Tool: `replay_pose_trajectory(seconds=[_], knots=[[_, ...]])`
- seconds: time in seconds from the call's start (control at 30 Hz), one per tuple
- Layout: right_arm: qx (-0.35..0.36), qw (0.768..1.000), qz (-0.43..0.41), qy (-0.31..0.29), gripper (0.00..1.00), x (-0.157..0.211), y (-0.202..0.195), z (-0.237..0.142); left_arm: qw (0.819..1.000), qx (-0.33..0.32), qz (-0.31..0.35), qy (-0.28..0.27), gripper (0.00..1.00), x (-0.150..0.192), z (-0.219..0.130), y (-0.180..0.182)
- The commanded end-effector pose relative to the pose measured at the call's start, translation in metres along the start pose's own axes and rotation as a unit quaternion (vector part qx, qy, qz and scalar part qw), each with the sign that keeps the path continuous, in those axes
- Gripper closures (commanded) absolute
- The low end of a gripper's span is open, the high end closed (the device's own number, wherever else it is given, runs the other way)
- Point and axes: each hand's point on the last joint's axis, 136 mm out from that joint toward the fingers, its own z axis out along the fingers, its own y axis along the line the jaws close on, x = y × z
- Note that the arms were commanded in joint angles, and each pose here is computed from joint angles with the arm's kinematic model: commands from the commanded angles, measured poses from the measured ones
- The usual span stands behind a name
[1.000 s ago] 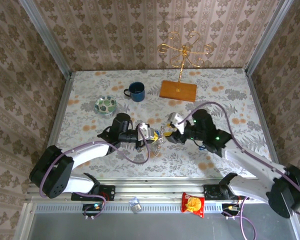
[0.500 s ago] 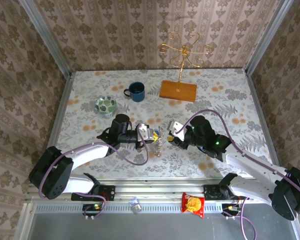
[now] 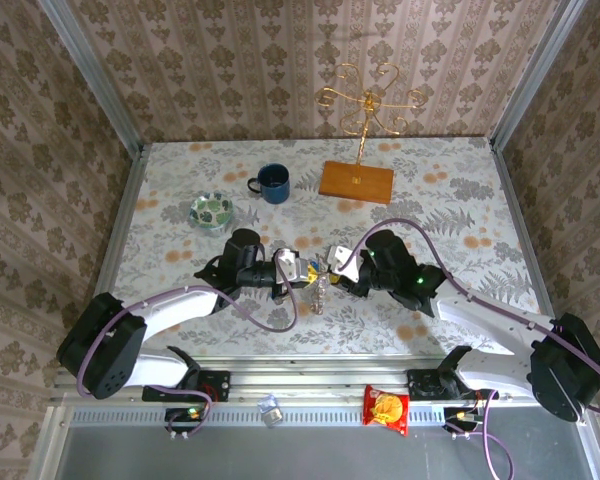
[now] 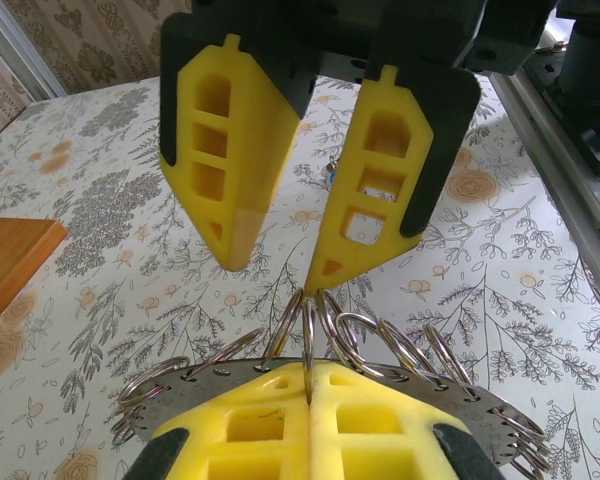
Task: Put the keys on the keyring
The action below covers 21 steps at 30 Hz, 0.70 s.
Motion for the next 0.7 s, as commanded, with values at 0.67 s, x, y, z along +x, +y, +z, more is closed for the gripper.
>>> replay_pose_trajectory(seconds=[0.67], knots=[[0.006,0.998,-0.015,-0.063,0.64,-0.043,-0.016,0.005,0.999,0.013,0.039,-0.017,1.00,-0.012,-0.003,-0.009]])
